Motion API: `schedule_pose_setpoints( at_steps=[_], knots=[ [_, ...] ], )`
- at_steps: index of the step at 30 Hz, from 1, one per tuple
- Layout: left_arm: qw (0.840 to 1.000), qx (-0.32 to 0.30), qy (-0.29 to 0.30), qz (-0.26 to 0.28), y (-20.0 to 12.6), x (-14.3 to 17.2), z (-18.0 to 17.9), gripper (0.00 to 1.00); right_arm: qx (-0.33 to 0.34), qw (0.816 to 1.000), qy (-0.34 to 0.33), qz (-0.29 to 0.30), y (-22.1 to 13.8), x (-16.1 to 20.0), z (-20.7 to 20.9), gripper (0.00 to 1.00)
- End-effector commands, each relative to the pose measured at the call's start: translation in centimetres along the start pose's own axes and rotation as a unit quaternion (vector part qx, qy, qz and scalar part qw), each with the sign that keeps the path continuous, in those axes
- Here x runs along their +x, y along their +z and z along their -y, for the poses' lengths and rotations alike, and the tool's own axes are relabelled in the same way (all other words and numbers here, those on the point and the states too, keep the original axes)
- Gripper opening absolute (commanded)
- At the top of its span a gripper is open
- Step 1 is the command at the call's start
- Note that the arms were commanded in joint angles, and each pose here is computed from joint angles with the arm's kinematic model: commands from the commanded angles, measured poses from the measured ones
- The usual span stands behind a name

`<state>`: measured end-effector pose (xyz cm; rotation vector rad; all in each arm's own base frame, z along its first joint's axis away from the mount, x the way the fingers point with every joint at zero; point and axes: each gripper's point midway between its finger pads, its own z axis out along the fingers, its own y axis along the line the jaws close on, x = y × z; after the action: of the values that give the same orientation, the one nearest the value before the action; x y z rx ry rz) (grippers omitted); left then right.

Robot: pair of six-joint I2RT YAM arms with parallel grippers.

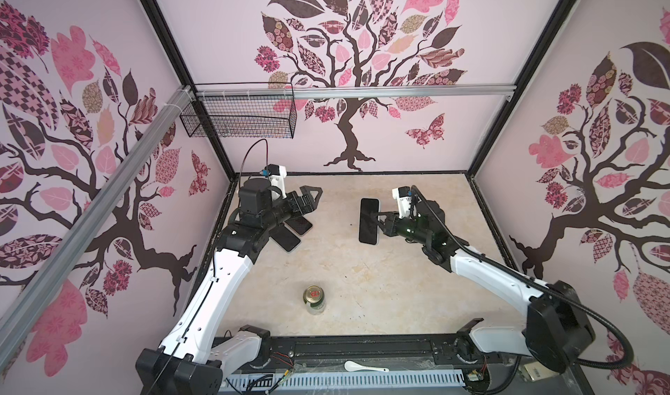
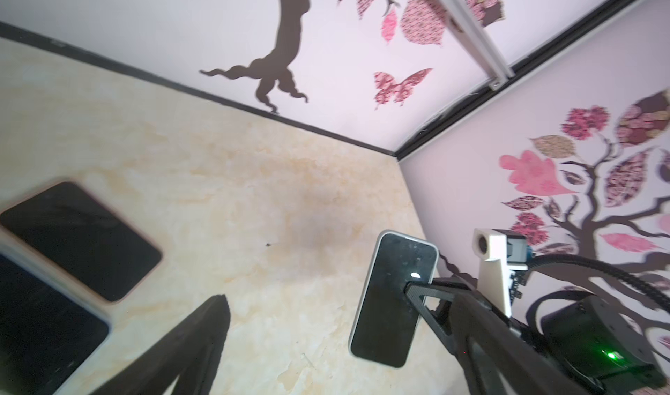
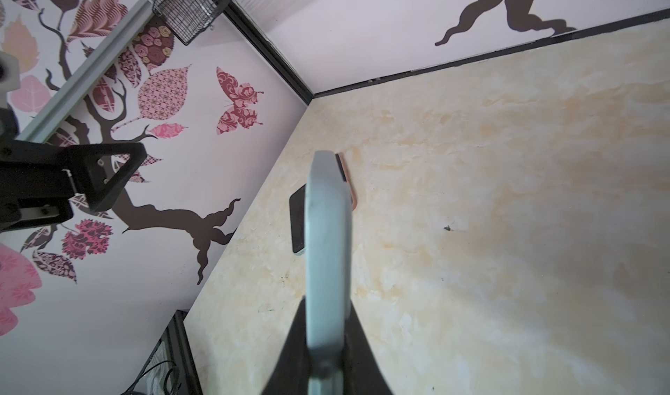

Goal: Take the phone out of the phone case
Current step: Pass the phone.

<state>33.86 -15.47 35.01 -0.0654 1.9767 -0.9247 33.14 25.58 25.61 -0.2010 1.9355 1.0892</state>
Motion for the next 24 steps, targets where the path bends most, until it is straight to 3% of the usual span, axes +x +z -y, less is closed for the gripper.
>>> schedule_pose_setpoints(
  at_steps=[1, 6, 14, 24],
  knots=[
    [0.995, 0.099, -0.003, -0.023, 0.0, 1.1, 3.1, 0.98, -0.053, 0.997, -0.030, 0.039, -3.4, -3.1, -4.6, 0.00],
    [0.981, 0.183, 0.022, -0.055, -0.6, 2.7, 6.7, 0.98, -0.117, 0.990, -0.054, 0.051, -6.4, -4.0, -8.5, 0.00],
    [0.953, 0.275, 0.067, -0.105, -2.1, 8.3, 11.7, 0.98, -0.237, 0.965, -0.042, 0.102, -10.4, -6.8, -13.2, 0.00],
    [0.923, 0.358, 0.077, -0.118, -2.4, 10.4, 16.4, 0.80, -0.348, 0.925, -0.019, 0.148, -14.1, -9.6, -17.0, 0.00]
  ],
)
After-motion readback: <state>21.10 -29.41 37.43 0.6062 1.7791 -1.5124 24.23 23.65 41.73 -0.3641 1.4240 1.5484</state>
